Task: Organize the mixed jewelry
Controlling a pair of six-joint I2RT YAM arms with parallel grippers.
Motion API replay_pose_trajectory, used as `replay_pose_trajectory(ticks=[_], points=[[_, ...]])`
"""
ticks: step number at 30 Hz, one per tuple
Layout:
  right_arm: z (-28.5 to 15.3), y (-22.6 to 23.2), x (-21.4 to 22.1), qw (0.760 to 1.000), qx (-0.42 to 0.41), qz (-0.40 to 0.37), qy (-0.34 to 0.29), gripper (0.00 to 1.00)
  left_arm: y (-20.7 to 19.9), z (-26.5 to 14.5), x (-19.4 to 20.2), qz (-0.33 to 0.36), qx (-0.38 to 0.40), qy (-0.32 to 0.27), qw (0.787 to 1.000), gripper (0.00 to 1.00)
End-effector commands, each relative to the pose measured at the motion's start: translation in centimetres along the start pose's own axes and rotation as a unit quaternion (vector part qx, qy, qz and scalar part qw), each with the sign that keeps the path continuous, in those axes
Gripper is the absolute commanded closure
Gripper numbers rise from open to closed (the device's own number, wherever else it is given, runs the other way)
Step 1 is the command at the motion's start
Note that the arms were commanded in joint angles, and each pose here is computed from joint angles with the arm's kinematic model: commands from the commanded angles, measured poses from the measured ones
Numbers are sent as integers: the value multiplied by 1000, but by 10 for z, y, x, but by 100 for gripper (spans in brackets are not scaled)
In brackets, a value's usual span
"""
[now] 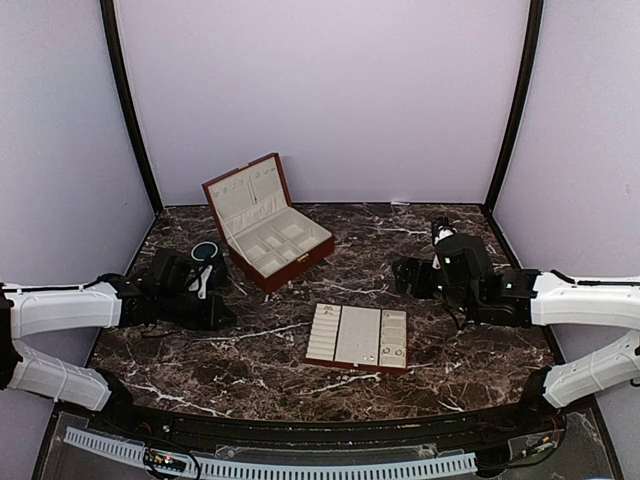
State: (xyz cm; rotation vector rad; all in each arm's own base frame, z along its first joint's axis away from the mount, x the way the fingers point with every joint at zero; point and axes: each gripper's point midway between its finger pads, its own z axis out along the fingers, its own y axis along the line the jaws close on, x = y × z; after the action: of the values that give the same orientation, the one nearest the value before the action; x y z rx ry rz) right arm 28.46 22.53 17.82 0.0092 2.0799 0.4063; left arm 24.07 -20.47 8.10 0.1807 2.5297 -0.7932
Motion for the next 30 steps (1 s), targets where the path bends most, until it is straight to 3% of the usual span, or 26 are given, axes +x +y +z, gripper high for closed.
replay_pose_trajectory(ticks=[1, 13, 30], points=[[-1, -4, 2, 1000, -10, 9, 0, 6, 16, 4, 12, 25, -49, 36, 998, 92], [2, -8, 12, 1000, -10, 22, 7, 6, 36, 5, 33, 56, -107, 84, 989, 74], [4, -7, 10, 1000, -10, 20, 7, 6, 46, 19, 53, 59, -114, 121, 984, 69]])
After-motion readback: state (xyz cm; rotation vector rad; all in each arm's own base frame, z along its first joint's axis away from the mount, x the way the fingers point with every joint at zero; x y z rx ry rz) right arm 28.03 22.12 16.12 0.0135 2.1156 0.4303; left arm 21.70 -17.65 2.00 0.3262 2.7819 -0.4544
